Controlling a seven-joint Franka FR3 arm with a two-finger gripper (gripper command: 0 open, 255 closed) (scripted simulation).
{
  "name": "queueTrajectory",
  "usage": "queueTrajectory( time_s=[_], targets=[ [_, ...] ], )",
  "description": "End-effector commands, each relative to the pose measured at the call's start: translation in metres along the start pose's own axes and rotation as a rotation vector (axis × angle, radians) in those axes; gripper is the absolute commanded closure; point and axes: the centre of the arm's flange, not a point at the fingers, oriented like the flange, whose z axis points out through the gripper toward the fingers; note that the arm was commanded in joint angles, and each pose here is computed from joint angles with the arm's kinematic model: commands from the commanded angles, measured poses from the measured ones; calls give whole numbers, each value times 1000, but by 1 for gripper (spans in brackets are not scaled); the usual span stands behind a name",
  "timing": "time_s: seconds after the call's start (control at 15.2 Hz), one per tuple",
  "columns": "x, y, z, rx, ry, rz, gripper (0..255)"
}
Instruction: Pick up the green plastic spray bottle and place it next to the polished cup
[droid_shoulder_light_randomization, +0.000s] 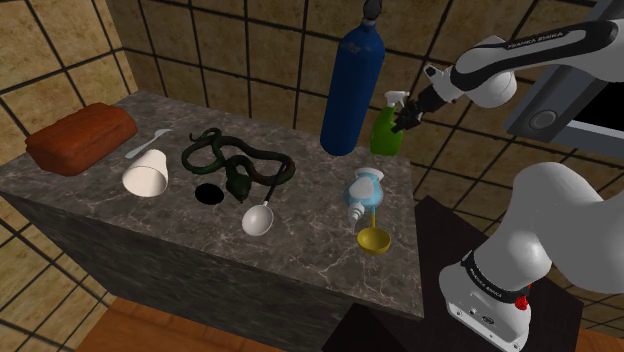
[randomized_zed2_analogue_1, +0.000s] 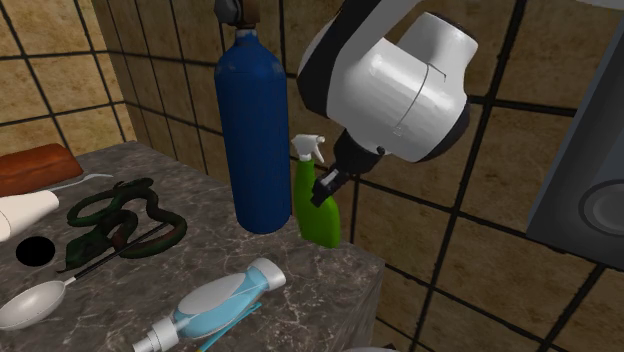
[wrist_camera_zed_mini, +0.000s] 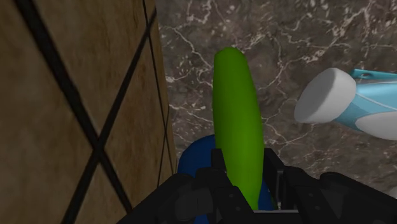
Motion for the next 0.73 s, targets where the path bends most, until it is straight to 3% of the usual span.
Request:
queueTrajectory(
  time_s=[0.0, 0.66],
  targets=[
    [6, 1, -9, 0, 0, 0, 255],
    [32, 0, -55, 0, 0, 0, 255]
  ],
)
